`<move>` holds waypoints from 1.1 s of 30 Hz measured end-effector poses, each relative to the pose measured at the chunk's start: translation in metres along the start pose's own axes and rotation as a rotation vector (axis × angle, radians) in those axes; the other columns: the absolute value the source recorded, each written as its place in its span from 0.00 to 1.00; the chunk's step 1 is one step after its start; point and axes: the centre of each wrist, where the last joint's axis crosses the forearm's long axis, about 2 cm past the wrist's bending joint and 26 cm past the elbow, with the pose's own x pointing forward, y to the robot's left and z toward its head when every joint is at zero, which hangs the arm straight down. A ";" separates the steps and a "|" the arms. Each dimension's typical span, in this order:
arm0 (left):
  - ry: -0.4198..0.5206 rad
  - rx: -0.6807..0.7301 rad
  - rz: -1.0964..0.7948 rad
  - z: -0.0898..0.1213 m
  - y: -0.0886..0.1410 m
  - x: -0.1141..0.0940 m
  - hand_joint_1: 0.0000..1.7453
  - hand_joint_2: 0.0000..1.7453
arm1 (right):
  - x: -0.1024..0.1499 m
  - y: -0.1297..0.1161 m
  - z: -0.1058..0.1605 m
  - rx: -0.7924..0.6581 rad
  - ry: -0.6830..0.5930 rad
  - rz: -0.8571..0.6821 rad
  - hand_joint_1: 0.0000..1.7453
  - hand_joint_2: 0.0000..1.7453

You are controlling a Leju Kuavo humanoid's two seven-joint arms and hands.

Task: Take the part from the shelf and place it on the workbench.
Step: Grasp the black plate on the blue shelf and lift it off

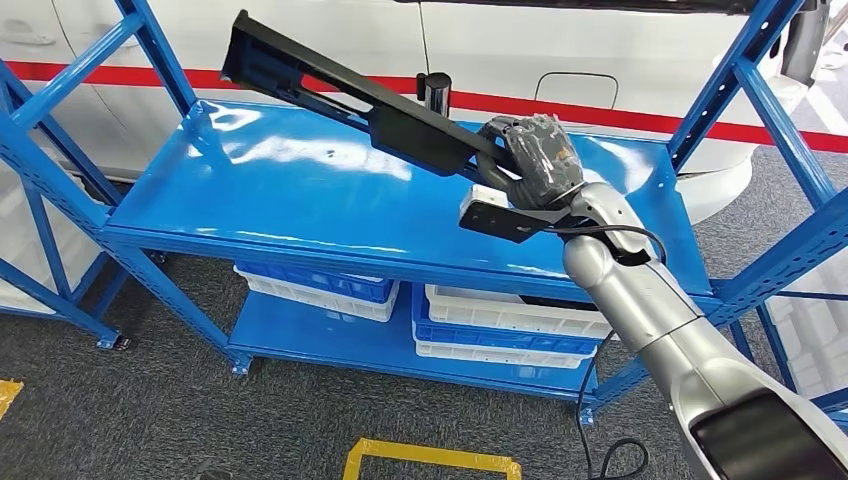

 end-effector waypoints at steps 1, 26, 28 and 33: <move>0.000 0.000 0.004 0.000 0.000 0.000 0.00 1.00 | 0.002 -0.006 0.000 -0.014 -0.015 0.005 1.00 1.00; 0.183 -0.023 0.052 -0.001 0.002 -0.004 0.00 1.00 | 0.011 -0.025 0.009 -0.096 -0.033 0.014 1.00 1.00; 0.199 -0.033 0.053 -0.001 0.002 -0.004 0.00 1.00 | 0.008 -0.025 0.011 -0.101 -0.017 0.009 1.00 1.00; 0.218 -0.060 0.053 0.000 0.002 -0.004 0.00 1.00 | -0.001 -0.022 0.021 -0.098 0.023 0.006 1.00 1.00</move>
